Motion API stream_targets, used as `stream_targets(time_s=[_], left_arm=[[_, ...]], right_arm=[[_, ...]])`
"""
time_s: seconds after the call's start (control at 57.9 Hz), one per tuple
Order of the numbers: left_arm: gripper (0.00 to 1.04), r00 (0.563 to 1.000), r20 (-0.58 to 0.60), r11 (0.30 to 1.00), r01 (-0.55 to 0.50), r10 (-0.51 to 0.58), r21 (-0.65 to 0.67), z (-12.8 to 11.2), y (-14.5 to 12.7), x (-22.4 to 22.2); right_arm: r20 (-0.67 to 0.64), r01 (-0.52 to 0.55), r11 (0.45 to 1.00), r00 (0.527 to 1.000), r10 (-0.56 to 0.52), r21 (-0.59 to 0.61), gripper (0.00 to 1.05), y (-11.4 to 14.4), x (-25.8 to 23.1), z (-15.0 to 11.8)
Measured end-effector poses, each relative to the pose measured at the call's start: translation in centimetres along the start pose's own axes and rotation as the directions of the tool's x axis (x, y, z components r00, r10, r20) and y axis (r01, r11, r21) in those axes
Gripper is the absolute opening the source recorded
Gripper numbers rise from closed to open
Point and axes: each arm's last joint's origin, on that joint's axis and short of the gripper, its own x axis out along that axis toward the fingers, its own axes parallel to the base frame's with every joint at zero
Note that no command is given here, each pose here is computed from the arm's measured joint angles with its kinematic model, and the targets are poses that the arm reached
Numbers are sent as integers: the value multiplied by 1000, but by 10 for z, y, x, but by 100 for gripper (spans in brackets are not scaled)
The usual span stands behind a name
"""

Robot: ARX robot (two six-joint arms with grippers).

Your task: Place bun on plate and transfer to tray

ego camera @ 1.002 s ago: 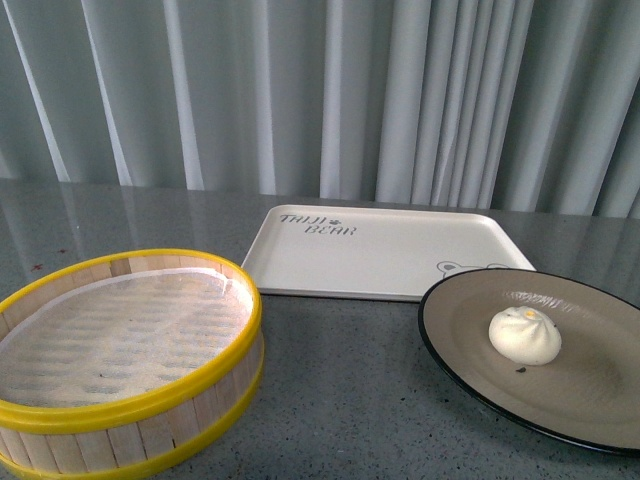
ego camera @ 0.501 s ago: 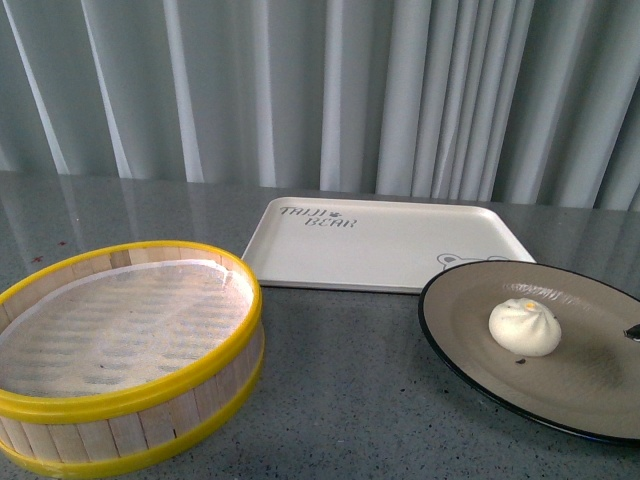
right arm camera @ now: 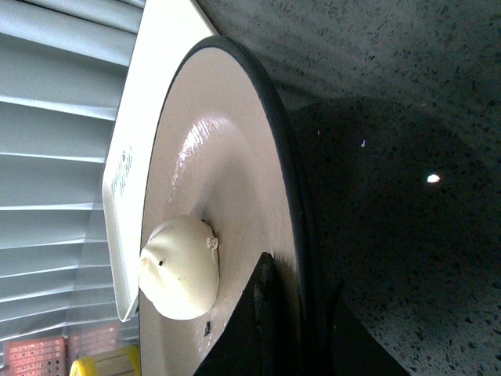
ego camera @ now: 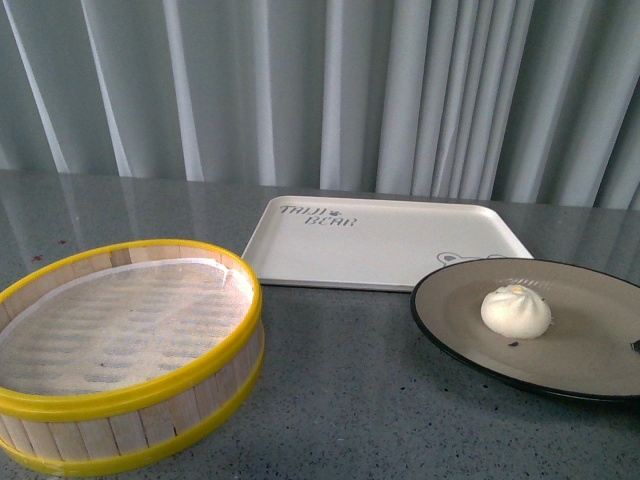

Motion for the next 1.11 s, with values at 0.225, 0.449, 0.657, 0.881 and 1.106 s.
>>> stream_targets(time_s=[0.225,0.449,0.657,0.881,1.106], left_arm=[[98,1000,0,1000,0,0,0,0,0,0],[98,1000,0,1000,0,0,0,0,0,0],[98,1000,0,1000,0,0,0,0,0,0],[98,1000,0,1000,0,0,0,0,0,0],[98,1000,0,1000,0,0,0,0,0,0]], right_arm=[[4,-52,998,999,52,-24,3,0,0,-1],[-13,-130,989,991,130,-73,3,7,-6,-5],[-12,-309,945,951,309,-106,3,34,-21,4],[30,-361,928,931,365,-94,3,45,-22,24],[47,-353,933,933,357,-71,3,54,-3,49]])
